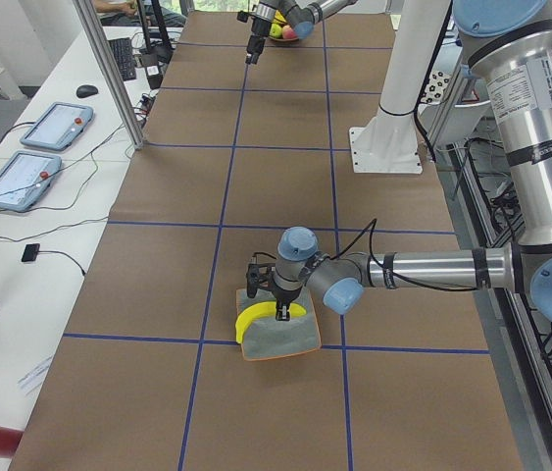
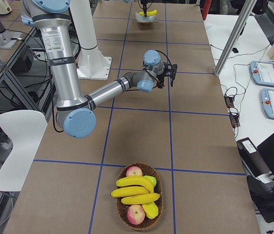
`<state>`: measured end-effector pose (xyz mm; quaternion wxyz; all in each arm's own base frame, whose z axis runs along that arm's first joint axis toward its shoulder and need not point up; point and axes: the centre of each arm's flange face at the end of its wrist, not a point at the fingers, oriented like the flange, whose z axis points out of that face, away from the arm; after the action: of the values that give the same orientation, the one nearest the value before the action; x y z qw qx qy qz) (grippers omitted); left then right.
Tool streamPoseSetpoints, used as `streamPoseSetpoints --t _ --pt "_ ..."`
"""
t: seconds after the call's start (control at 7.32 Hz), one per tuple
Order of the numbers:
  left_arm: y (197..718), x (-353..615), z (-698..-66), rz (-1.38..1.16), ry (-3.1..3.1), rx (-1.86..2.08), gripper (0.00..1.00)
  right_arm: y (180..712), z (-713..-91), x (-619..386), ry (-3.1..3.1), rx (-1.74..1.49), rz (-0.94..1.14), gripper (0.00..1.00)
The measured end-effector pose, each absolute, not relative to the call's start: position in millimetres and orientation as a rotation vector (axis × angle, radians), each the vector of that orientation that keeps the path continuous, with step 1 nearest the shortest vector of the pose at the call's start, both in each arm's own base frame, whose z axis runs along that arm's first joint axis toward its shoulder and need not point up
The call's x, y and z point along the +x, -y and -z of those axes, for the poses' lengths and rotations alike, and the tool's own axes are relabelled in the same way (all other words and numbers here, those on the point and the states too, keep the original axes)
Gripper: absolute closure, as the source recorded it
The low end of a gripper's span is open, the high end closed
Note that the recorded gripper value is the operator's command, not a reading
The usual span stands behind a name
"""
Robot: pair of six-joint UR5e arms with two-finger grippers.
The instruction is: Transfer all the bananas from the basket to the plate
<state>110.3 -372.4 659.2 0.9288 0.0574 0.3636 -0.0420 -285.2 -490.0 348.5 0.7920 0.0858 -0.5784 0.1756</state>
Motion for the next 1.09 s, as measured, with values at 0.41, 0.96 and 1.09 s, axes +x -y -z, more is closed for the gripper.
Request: streamPoseSetpoints --t 0.41,0.96,1.09 --pt "371.4 110.4 -673.3 0.076 -0.733 0.101 0.10 489.3 -346.6 -283.8 1.248 0.185 -0.375 0.00" --pt "377.6 116.0 -649.4 0.042 -0.842 0.079 0.02 496.6 -355.0 -255.6 1.244 0.181 -0.396 0.00" --pt "385.3 113.8 -634.0 0.039 -0.883 0.090 0.01 498.5 -373.1 -227.8 1.223 0.185 -0.396 0.00"
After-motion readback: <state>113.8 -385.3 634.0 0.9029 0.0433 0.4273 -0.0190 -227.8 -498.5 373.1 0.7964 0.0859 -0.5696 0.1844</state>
